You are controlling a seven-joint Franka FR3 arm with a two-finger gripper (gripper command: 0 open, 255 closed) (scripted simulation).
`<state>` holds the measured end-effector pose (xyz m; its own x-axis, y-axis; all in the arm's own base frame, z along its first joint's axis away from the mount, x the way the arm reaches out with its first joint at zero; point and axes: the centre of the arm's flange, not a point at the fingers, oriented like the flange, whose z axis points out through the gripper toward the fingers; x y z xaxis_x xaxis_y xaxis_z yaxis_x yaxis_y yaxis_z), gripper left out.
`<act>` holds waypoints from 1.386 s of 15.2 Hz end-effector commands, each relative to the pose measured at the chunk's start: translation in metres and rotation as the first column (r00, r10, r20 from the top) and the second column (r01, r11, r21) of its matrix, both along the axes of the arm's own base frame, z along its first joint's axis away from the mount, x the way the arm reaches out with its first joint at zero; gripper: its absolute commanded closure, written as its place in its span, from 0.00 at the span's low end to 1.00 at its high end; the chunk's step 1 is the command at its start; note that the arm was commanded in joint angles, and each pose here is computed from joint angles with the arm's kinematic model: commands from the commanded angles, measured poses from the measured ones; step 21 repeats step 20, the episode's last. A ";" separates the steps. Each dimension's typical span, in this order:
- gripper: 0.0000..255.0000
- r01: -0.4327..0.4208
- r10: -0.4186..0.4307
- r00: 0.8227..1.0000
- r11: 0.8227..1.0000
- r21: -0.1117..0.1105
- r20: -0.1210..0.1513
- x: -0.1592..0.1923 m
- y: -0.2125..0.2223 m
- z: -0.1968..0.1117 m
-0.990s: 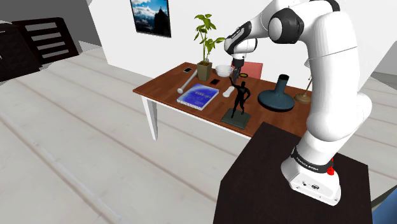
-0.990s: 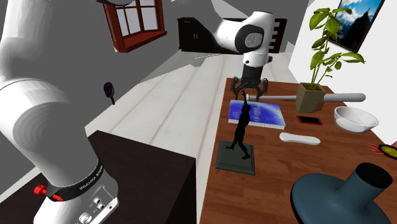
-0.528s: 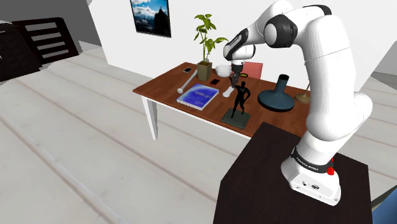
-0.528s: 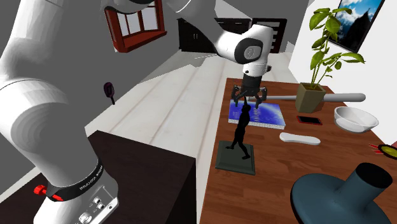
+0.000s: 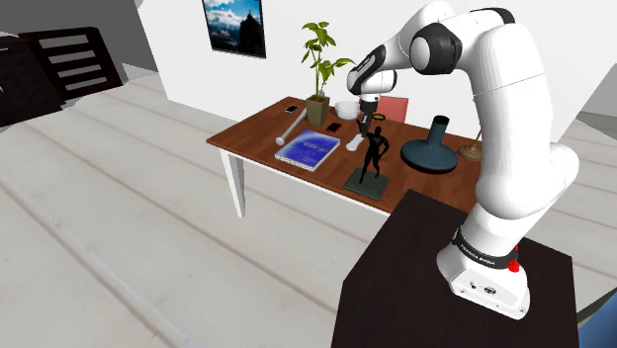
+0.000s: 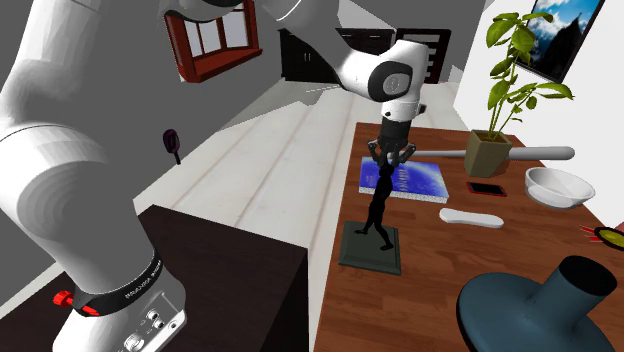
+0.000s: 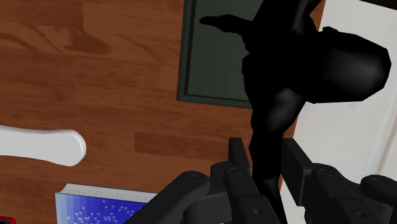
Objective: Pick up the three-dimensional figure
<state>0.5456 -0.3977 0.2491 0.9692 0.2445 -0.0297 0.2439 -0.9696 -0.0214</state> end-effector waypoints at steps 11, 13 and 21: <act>1.00 0.000 0.000 1.000 1.000 0.000 0.000 0.000 0.000 0.042; 1.00 0.000 0.000 1.000 1.000 0.000 0.000 0.000 0.000 0.053; 1.00 0.000 0.000 1.000 1.000 0.000 0.000 0.000 0.000 0.080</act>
